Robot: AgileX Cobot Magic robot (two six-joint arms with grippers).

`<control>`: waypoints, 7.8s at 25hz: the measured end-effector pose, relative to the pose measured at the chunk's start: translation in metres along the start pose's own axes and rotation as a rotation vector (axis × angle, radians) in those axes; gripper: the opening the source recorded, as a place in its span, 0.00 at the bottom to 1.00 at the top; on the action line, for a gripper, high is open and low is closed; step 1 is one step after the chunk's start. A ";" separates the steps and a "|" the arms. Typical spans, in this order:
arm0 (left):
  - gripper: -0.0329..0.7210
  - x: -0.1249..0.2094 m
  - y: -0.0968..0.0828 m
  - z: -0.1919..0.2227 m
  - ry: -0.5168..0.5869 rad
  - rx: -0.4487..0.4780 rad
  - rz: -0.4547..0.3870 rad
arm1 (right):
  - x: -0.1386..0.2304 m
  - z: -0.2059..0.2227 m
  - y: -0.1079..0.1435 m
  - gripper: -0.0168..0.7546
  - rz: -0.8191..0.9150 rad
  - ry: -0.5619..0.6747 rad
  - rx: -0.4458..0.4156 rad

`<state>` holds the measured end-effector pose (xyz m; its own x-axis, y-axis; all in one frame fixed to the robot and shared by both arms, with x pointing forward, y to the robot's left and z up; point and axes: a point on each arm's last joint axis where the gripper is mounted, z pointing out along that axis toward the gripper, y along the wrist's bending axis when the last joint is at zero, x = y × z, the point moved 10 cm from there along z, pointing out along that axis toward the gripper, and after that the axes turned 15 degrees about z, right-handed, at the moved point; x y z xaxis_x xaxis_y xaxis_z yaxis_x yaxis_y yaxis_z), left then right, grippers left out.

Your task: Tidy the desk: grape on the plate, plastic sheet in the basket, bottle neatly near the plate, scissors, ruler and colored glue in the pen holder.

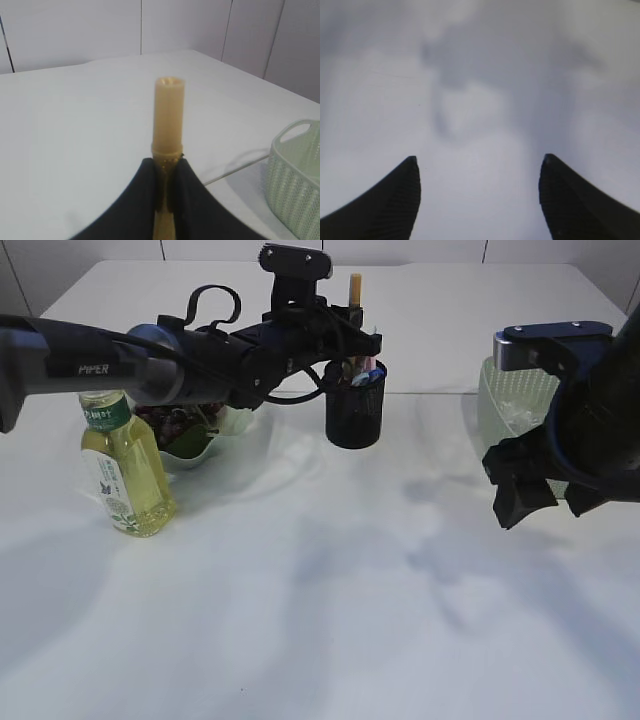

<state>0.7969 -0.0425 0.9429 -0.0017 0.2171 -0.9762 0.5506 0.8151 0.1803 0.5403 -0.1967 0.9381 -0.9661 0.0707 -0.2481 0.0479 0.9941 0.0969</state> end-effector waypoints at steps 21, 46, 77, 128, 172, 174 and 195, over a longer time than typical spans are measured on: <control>0.14 0.018 -0.003 0.005 0.083 0.014 0.014 | -0.002 0.001 0.001 0.77 -0.002 -0.011 -0.005; 0.34 0.021 0.005 -0.002 0.180 0.014 0.027 | -0.003 0.001 0.001 0.77 -0.004 -0.013 -0.005; 0.73 -0.164 0.093 -0.221 0.538 -0.112 -0.055 | 0.018 -0.027 0.009 0.77 0.033 0.156 -0.022; 0.72 -0.029 -0.019 -0.576 0.287 0.051 -0.002 | 0.192 -0.157 -0.068 0.70 -0.238 -0.704 -0.252; 0.59 0.002 -0.014 -0.578 0.394 -0.020 0.012 | 0.203 -0.118 -0.093 0.70 -0.098 -0.746 -0.101; 0.59 0.003 -0.009 -0.579 0.406 -0.078 -0.007 | 0.202 -0.118 -0.098 0.70 -0.047 -0.754 -0.064; 0.57 0.007 0.011 -0.583 0.451 -0.320 -0.087 | 0.200 -0.119 -0.107 0.70 0.052 -0.767 0.012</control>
<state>0.3164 0.2806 1.0084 -0.4312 0.2930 -0.8534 0.2521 0.9473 0.1978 0.3117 -0.2986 0.9928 -0.5164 0.1499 -0.8431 0.0958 0.9885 0.1171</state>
